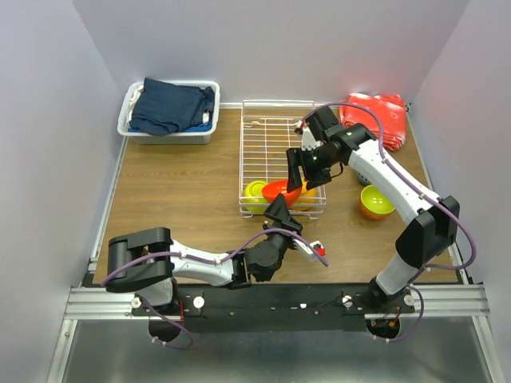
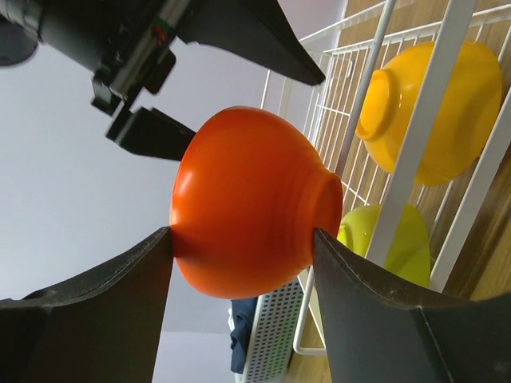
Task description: Unload the bowls from the dish rack
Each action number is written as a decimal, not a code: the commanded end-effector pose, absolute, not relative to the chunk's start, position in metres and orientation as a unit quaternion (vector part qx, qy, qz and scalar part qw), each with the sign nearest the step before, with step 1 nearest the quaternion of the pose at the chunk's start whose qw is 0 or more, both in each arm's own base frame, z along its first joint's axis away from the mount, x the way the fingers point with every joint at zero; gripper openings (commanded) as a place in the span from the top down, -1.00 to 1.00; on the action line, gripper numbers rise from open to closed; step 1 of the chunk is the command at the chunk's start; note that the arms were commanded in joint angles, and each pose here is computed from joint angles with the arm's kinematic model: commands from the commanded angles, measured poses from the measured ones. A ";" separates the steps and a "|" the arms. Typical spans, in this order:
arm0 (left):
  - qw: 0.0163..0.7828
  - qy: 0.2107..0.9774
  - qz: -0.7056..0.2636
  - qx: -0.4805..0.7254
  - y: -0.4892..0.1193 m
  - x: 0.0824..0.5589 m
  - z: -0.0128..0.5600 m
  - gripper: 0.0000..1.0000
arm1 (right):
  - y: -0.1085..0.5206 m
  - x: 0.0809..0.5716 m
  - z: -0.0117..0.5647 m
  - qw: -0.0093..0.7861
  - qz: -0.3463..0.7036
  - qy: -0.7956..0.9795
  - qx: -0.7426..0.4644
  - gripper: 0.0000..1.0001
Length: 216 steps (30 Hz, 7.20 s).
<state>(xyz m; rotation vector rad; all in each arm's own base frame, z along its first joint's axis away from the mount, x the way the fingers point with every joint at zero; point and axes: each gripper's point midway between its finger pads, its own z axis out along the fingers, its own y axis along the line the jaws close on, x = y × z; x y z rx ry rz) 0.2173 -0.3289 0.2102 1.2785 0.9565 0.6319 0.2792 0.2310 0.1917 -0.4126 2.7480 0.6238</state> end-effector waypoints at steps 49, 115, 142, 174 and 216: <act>0.575 0.724 -0.187 0.332 -0.280 0.208 0.270 -0.98 | -0.004 0.335 0.237 0.455 0.002 0.845 0.281 0.99; 0.344 0.908 -0.055 0.230 -0.267 0.319 0.182 -0.69 | 0.010 0.272 0.211 0.542 0.163 0.793 0.224 -1.00; 0.325 0.910 -0.118 0.227 -0.371 0.370 0.132 -0.08 | 0.030 0.270 0.200 0.530 0.177 0.810 0.176 -1.00; 0.495 0.803 0.077 0.323 -0.341 0.429 0.195 -0.79 | 0.037 0.265 0.194 0.517 0.187 0.820 0.160 -1.00; 0.323 0.832 0.138 0.429 -0.357 0.410 0.039 -0.98 | 0.041 0.266 0.178 0.492 0.195 0.833 0.160 -1.00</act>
